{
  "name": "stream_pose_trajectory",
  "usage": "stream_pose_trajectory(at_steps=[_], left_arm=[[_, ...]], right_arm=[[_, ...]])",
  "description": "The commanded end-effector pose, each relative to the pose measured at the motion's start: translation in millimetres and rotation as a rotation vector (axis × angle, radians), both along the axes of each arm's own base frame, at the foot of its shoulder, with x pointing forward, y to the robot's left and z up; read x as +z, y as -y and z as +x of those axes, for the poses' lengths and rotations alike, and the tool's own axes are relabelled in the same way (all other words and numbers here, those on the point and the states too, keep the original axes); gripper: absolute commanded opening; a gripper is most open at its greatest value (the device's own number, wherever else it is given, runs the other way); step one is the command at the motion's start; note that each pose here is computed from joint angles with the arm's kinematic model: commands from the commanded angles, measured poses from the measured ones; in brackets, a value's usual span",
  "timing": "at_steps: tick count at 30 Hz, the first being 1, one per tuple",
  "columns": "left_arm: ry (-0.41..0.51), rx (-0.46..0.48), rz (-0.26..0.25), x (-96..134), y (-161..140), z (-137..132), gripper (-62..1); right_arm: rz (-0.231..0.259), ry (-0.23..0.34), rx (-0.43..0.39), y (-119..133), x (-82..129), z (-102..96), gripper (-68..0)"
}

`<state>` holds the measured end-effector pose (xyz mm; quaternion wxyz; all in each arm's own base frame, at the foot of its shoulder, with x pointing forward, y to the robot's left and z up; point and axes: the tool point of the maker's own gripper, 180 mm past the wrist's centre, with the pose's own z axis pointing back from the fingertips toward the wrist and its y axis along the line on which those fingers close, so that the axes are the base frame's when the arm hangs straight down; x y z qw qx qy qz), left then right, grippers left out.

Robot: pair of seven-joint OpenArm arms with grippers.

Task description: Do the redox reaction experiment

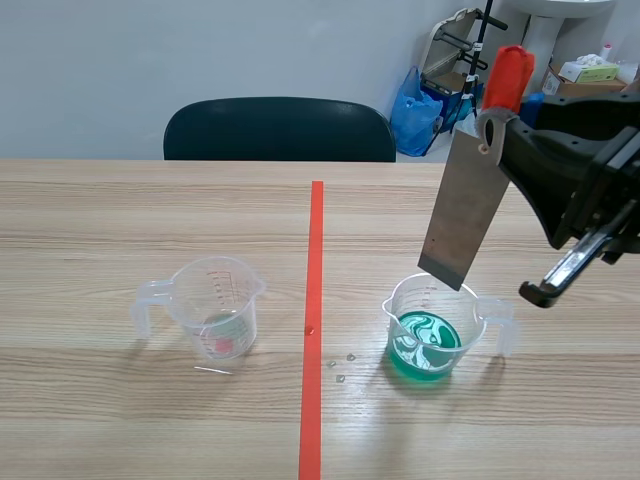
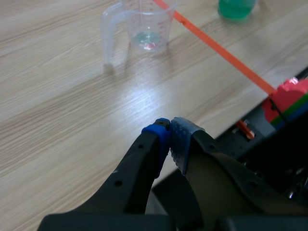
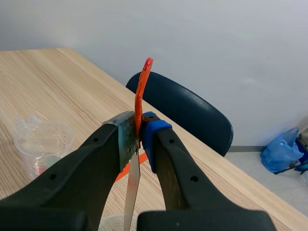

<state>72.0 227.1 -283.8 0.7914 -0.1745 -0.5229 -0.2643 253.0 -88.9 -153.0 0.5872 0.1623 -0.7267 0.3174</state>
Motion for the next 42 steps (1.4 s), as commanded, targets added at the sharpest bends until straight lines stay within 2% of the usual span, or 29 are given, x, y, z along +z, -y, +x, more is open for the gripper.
stream_pose_trajectory(at_steps=[1, 4, 9, 10, 14, 42], left_arm=[[0.044, 0.021, 0.010, 7.7, -3.0, -1.1, -57.1], [0.056, 0.029, 0.052, 12.7, -9.3, -14.0, -45.8], [0.078, 0.052, 0.070, 17.5, -15.6, -13.6, -14.0], [0.077, 0.053, 0.070, 17.4, -15.7, -13.8, -9.2], [0.074, 0.053, 0.071, 16.9, -15.7, -14.1, 0.3], [0.084, 0.052, 0.065, 19.1, -15.1, -12.6, 1.4]], right_arm=[[0.016, 0.049, 0.007, -0.5, 15.3, 0.6, -65.6], [0.016, 0.049, 0.007, -0.5, 15.3, 0.6, -65.6], [0.015, 0.049, 0.006, -0.4, 15.3, 0.7, -65.6], [0.016, 0.049, 0.007, -0.4, 15.3, 0.7, -65.6], [0.016, 0.049, 0.007, -0.4, 15.3, 0.7, -65.6], [0.018, 0.034, 0.006, -0.4, 11.3, -2.0, -65.6]])
